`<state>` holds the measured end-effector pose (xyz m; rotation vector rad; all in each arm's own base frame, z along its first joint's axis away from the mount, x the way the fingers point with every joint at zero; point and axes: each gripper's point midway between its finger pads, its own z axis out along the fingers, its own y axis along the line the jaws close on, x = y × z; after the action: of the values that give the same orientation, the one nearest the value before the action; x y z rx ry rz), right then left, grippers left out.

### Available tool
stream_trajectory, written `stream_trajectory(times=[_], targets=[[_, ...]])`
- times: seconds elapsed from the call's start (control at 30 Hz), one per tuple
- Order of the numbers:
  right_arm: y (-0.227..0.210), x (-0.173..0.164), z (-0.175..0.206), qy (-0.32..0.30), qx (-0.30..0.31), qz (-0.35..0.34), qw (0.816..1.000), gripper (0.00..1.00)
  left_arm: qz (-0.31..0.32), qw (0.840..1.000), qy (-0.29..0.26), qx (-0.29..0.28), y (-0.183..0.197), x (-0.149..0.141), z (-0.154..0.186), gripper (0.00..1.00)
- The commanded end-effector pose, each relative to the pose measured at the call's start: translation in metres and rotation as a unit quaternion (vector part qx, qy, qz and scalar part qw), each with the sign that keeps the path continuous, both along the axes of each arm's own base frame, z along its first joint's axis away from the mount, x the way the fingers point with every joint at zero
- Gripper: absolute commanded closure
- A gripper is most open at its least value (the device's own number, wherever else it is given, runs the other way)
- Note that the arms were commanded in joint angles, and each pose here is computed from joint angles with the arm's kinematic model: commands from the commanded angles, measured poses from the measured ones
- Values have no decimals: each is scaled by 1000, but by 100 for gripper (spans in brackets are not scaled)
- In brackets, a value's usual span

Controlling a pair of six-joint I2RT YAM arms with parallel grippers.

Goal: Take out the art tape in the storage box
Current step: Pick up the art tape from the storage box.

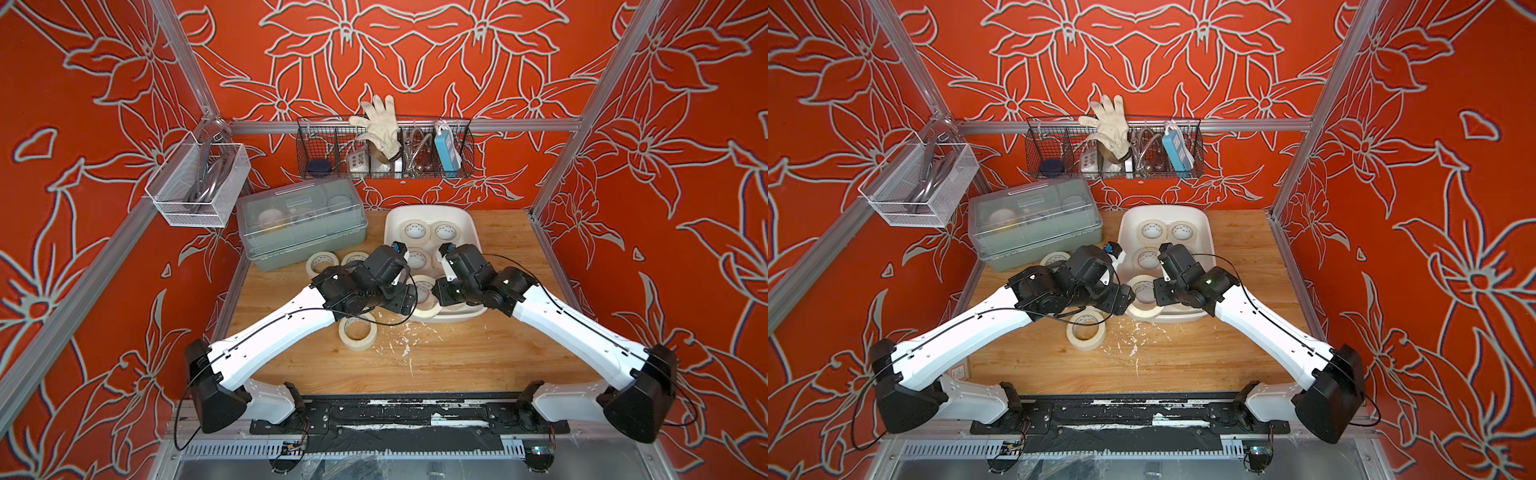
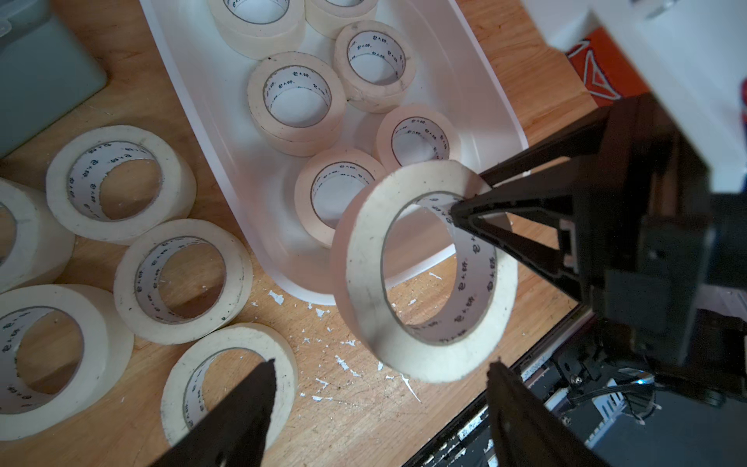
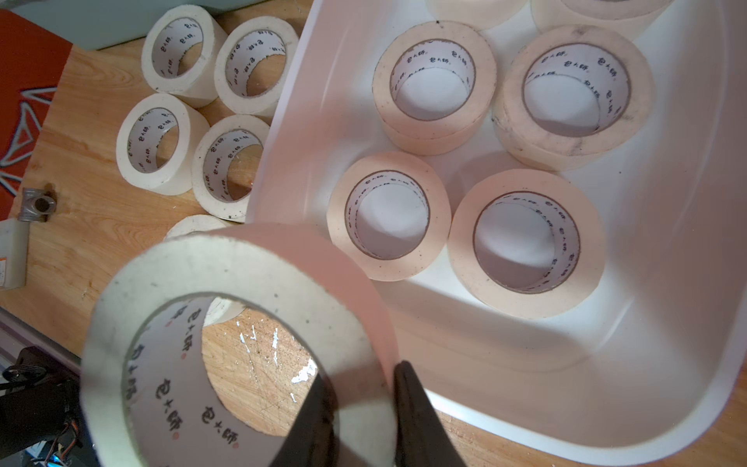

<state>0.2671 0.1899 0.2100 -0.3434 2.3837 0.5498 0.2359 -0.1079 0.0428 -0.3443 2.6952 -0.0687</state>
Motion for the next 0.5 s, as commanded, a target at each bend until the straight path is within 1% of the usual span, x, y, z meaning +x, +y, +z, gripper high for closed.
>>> stream_trajectory(times=[0.0,0.07,0.13,0.4,0.47], targets=[[1,1,-6,10,6,-2,1000,39,15,999,-28,-2,1,13,11,90],[1,2,-8,14,7,-3,1000,39,16,999,-31,0,3,13,12,82],[2,3,-10,17,9,-4,1000,39,20,999,-31,4,6,13,12,76],[3,5,-11,21,13,-6,1000,39,9,1000,-29,-5,3,17,18,70],[2,5,-12,21,14,-7,1000,38,4,999,-31,-10,1,18,23,64]])
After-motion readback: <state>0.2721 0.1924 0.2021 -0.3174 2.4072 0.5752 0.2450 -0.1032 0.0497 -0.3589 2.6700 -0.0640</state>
